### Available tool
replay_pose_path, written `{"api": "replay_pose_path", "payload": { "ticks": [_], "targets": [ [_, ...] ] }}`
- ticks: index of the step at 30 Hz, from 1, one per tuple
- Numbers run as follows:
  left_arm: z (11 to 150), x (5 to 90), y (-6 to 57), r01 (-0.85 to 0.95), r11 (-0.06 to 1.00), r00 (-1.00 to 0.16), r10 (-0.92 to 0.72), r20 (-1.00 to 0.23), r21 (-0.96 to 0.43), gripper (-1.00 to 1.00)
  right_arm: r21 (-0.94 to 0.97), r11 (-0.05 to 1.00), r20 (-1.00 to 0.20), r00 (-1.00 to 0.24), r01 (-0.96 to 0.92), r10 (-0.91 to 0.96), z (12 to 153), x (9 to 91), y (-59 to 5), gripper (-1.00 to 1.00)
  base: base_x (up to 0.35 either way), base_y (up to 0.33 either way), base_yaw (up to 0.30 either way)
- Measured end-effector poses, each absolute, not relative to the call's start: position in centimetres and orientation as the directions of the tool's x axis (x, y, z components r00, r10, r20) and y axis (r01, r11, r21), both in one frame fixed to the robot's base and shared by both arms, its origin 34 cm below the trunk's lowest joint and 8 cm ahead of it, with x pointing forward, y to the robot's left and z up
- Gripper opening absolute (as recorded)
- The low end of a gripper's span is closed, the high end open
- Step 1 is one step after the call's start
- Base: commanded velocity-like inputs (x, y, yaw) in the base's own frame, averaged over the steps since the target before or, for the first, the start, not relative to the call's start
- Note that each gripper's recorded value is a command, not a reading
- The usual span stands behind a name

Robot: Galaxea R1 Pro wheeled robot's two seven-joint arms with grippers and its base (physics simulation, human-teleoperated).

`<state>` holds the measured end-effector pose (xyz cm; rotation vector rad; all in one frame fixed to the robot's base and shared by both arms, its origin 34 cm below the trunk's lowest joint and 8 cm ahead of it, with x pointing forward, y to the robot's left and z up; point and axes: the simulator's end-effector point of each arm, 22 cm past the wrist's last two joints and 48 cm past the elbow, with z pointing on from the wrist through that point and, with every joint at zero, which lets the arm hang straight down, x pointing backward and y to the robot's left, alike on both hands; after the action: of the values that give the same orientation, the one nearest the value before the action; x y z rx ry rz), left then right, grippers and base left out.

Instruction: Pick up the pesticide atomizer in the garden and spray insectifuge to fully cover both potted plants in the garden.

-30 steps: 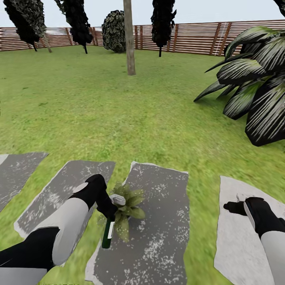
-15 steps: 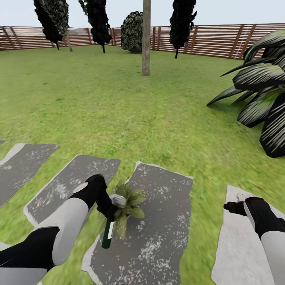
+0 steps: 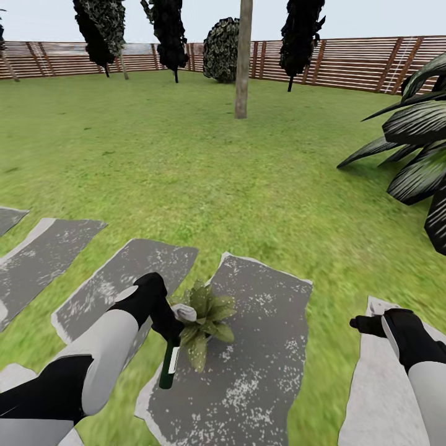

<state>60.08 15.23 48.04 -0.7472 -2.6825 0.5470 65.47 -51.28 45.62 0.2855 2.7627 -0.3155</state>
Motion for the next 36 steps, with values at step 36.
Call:
{"api": "replay_pose_path", "payload": {
  "ticks": [36],
  "targets": [
    [47.97, 59.98, 15.33, 0.426, 0.793, -0.819, 0.542, 0.186, -0.435, -1.0, -0.181, 0.955, -0.362, -0.919, 0.236, 0.159, 45.71, 65.57, -51.33, 1.0, 0.0, -0.19, 0.08]
  ]
}}
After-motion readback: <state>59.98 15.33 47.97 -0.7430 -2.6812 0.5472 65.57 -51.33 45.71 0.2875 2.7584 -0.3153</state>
